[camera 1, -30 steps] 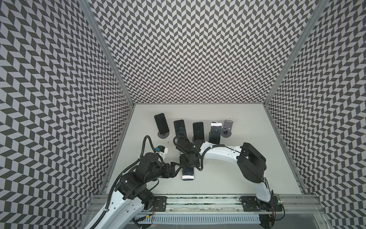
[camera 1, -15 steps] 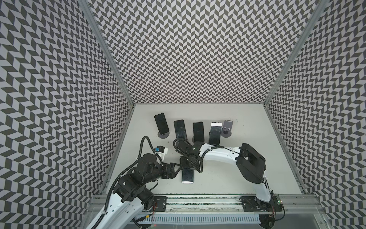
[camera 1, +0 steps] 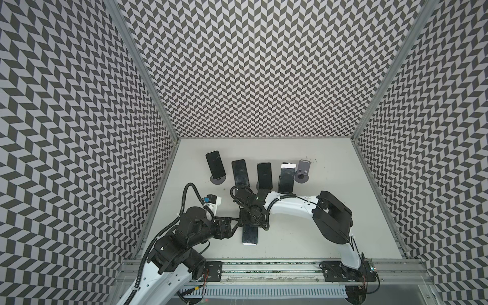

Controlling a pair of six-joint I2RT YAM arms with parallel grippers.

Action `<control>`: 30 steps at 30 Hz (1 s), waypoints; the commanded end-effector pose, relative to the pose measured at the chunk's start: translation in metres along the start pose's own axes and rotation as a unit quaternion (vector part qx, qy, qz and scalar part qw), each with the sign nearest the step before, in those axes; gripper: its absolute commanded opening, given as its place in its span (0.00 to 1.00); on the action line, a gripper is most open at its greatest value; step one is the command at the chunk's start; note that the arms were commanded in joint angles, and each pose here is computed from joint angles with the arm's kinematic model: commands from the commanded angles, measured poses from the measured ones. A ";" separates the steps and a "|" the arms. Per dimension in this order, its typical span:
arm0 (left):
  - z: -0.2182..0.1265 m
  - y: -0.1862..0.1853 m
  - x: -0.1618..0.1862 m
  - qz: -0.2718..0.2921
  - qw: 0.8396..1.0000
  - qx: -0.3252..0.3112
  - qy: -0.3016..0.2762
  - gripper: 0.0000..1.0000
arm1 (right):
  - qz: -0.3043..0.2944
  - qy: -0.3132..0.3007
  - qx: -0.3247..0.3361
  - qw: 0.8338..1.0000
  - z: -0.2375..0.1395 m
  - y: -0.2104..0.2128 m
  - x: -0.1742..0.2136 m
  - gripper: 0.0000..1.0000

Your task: Remove the phone from the phone stand

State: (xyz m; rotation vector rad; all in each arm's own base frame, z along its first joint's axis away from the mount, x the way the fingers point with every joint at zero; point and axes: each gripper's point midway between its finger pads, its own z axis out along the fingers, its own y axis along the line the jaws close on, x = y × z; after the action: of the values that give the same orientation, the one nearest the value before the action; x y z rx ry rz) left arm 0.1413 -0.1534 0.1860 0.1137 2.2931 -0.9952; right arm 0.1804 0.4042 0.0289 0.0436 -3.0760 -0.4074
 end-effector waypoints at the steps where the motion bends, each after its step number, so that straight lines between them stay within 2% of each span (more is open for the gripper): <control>1: -0.003 0.003 -0.006 -0.008 1.000 -0.006 -0.022 0.87 | 0.019 0.023 0.017 0.999 0.022 -0.007 0.006 0.50; 9: -0.005 0.003 -0.008 -0.009 1.000 -0.006 -0.027 0.87 | 0.039 0.019 0.038 0.998 0.019 -0.015 -0.003 0.53; 30: -0.009 0.009 -0.014 -0.024 0.998 -0.021 -0.050 0.86 | 0.065 0.045 0.082 0.994 0.026 -0.031 0.005 0.63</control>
State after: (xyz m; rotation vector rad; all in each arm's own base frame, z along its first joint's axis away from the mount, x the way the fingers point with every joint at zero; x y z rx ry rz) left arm 0.1491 -0.1412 0.1910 0.0126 2.2510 -0.9606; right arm 0.1835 0.3994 0.0262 -0.0460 -3.0394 -0.3015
